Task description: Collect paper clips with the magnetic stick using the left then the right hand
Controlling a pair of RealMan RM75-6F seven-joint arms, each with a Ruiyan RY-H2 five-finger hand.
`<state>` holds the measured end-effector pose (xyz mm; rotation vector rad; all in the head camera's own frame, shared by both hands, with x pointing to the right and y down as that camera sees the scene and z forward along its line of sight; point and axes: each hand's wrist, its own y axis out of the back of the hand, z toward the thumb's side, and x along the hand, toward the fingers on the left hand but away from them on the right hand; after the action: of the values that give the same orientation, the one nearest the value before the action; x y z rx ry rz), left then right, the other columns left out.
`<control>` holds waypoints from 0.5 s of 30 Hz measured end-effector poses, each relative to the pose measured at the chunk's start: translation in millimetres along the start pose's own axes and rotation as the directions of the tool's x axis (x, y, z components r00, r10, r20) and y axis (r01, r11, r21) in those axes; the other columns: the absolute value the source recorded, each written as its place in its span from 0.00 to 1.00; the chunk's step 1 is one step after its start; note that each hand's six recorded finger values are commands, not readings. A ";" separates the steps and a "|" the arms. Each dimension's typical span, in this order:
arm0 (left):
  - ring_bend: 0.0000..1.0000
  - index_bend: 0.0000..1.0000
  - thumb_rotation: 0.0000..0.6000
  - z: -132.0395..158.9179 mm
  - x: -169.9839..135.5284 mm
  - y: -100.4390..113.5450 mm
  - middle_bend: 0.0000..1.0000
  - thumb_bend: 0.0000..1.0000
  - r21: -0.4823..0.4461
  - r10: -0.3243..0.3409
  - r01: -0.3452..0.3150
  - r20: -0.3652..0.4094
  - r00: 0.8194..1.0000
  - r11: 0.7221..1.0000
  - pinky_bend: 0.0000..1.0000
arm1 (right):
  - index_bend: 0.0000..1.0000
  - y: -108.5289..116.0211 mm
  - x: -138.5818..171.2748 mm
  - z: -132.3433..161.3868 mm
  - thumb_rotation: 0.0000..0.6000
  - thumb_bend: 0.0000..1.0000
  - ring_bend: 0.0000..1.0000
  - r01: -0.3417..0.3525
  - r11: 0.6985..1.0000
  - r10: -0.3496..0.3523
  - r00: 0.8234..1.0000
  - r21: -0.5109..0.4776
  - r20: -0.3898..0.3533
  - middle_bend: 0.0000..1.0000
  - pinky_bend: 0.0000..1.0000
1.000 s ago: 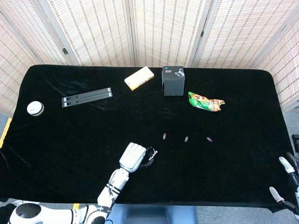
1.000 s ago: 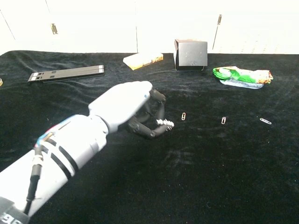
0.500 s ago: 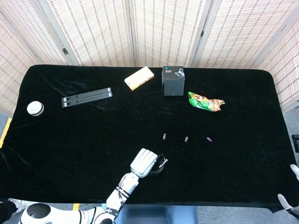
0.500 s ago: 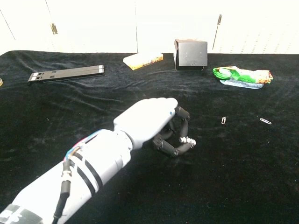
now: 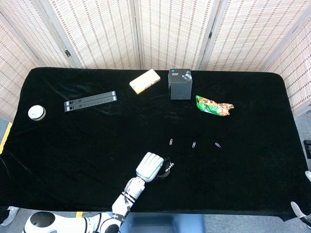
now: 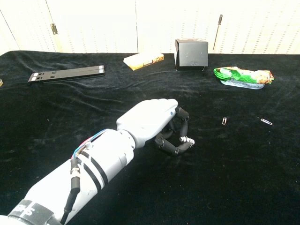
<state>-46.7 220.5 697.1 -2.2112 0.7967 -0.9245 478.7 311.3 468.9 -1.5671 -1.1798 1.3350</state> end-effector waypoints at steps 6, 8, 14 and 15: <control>1.00 0.84 1.00 -5.7 1.7 0.6 1.00 0.49 0.002 -0.004 0.004 -0.014 1.000 1.000 1.00 | 0.00 -1.1 -2.3 1.3 1.00 0.29 0.00 -0.005 1.000 0.005 1.000 0.002 -0.003 0.00 0.00; 1.00 0.78 1.00 -6.7 2.0 0.3 1.00 0.49 0.001 -0.009 0.009 -0.016 1.000 1.000 1.00 | 0.00 -1.5 -2.8 1.2 1.00 0.29 0.00 -0.007 1.000 0.007 1.000 0.002 -0.002 0.00 0.00; 1.00 0.13 1.00 -12.4 2.8 -3.2 1.00 0.23 0.008 -0.052 0.052 -0.029 0.998 0.999 1.00 | 0.00 -1.0 -3.2 1.0 1.00 0.29 0.00 -0.001 1.000 0.001 1.000 0.000 0.000 0.00 0.00; 1.00 0.06 1.00 -13.2 3.0 -3.2 1.00 0.20 0.011 -0.057 0.057 -0.032 0.998 0.998 1.00 | 0.00 -1.0 -3.0 0.9 1.00 0.29 0.00 0.000 1.000 0.000 1.000 0.000 0.000 0.00 0.00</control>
<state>-54.2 216.5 708.2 -2.2246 0.7443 -0.9915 477.5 308.7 470.6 -1.5672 -1.1796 1.3353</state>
